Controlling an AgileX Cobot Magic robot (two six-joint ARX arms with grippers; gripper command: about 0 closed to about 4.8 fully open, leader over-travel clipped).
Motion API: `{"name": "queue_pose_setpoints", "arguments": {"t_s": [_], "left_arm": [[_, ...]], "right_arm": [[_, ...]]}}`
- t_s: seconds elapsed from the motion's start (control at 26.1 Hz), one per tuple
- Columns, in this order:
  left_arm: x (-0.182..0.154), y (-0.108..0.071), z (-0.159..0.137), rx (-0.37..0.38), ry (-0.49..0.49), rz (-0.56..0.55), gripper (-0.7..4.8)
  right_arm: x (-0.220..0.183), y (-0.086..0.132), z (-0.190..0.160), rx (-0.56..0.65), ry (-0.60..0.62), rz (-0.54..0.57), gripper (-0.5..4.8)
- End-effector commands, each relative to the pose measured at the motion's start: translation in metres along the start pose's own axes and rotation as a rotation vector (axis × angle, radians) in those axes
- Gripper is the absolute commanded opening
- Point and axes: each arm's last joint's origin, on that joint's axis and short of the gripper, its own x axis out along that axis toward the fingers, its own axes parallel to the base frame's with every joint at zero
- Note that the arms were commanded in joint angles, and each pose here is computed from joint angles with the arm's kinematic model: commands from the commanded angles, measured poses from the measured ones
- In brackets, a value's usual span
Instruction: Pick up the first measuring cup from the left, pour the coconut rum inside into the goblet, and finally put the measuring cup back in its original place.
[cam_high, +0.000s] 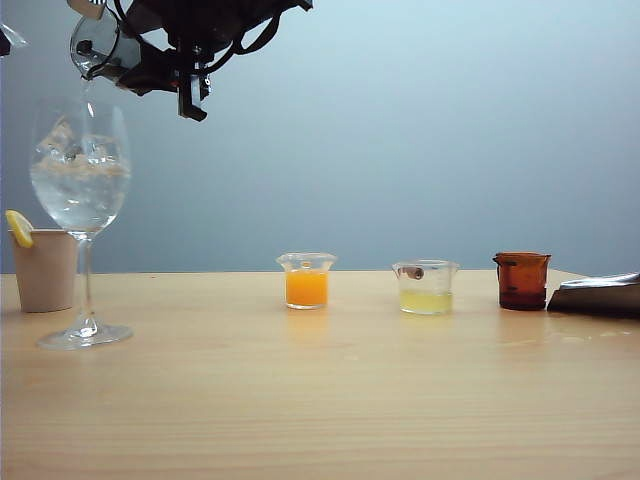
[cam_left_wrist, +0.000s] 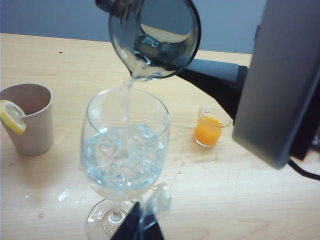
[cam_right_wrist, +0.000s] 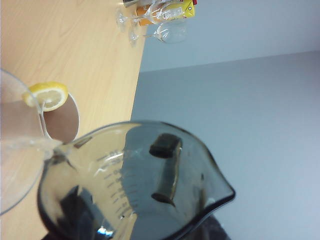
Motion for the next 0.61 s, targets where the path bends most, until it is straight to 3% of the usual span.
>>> {"name": "queue_pose_setpoints", "arguments": {"t_s": [0.04,0.61], "left_arm": [[-0.0008,-0.0002,0.002,-0.007,-0.01,-0.008,-0.06],[-0.001,-0.0002,0.0021,-0.007,-0.012,-0.009,-0.06]], "right_arm": [[-0.0017,-0.0082,0.0064,-0.031,-0.015,-0.04,0.49],[-0.0006,-0.0096,0.0122,-0.084,-0.028,-0.059,0.49]]}}
